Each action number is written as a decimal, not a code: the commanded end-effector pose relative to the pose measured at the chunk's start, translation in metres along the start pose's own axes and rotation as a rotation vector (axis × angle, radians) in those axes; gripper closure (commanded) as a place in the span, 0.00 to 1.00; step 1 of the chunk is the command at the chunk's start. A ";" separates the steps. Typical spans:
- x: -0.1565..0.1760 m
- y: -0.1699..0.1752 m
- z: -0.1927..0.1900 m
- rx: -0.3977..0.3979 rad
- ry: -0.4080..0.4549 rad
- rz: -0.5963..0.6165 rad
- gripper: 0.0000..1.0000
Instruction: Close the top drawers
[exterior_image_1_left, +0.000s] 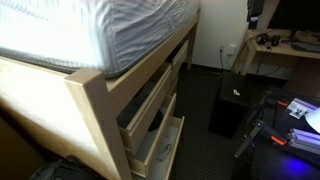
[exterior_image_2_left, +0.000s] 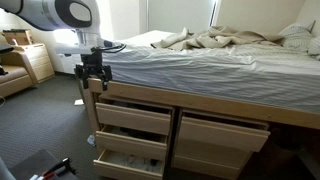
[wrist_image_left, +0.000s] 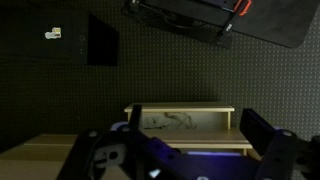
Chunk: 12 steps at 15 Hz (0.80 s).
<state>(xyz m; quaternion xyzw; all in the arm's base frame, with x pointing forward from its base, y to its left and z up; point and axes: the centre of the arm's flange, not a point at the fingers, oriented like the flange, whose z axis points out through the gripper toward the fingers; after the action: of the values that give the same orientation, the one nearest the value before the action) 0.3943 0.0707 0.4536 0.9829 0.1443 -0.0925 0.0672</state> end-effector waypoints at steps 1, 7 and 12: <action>0.000 0.000 0.000 0.000 0.000 0.000 0.00; 0.059 0.036 -0.040 0.102 0.001 0.154 0.00; 0.088 0.151 -0.018 0.171 0.054 0.425 0.00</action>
<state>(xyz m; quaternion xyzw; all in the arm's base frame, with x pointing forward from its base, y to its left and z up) 0.4765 0.0077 0.4809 0.9979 -0.0030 -0.0610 0.0201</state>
